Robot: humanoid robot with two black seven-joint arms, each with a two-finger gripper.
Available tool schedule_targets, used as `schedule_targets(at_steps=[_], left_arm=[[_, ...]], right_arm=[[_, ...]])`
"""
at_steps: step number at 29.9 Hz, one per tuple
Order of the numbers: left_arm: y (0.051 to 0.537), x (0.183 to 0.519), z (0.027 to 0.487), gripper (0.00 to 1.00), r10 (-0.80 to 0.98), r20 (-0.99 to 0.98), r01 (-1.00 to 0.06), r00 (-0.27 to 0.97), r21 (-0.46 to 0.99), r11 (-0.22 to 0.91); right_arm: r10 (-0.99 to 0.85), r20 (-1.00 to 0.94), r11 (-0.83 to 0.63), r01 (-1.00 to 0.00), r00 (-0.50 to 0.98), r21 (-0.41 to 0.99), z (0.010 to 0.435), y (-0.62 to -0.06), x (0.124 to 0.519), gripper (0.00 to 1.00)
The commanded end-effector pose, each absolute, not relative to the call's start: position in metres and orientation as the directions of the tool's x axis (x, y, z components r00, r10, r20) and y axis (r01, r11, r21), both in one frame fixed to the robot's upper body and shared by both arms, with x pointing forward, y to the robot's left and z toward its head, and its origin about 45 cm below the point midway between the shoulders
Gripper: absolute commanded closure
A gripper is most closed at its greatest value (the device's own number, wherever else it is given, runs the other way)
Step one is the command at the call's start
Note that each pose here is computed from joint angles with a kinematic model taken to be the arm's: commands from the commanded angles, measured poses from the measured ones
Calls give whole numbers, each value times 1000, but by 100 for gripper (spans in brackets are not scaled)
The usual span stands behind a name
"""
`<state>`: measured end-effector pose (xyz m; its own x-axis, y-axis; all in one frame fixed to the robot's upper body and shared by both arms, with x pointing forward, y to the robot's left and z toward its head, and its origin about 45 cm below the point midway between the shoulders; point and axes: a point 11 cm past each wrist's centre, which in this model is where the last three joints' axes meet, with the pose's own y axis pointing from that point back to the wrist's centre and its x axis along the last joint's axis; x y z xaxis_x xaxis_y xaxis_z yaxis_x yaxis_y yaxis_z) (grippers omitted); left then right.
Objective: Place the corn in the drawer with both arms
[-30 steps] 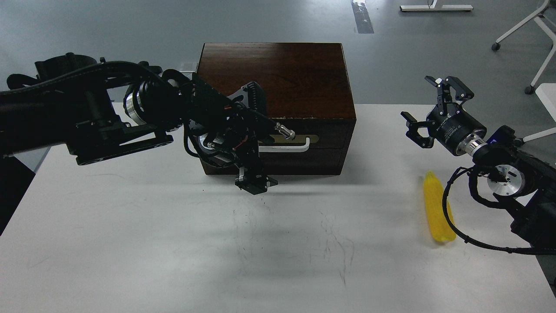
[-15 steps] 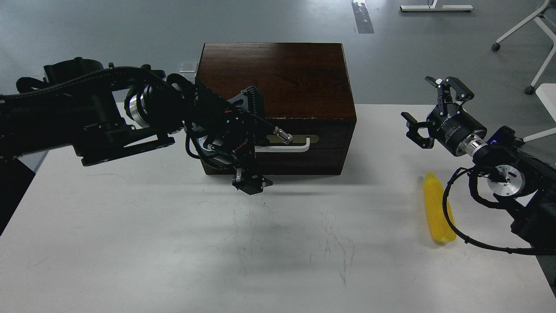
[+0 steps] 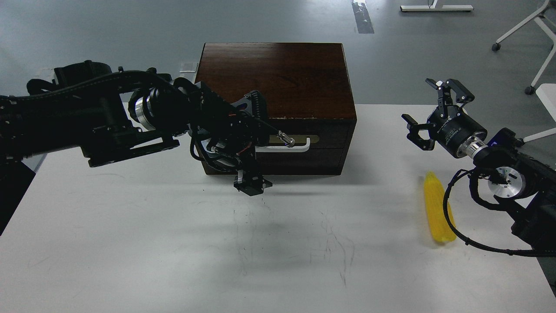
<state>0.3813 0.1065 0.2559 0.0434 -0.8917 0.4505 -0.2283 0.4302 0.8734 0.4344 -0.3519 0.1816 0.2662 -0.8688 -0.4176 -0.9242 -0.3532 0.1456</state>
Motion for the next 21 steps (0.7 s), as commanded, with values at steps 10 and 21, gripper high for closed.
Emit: schedule_targets(at_steps=[10,21], left_arm=[[86,367,243,2,-900,436,-172,11,887,428],[69,348,250,2,-881,472,-109,-5,876,470]], right_arm=[[-871,-417,-345,-928,259,143,180,-354,434,0],[-871,-418,-345,-927,258,145,179,-354,433,0]])
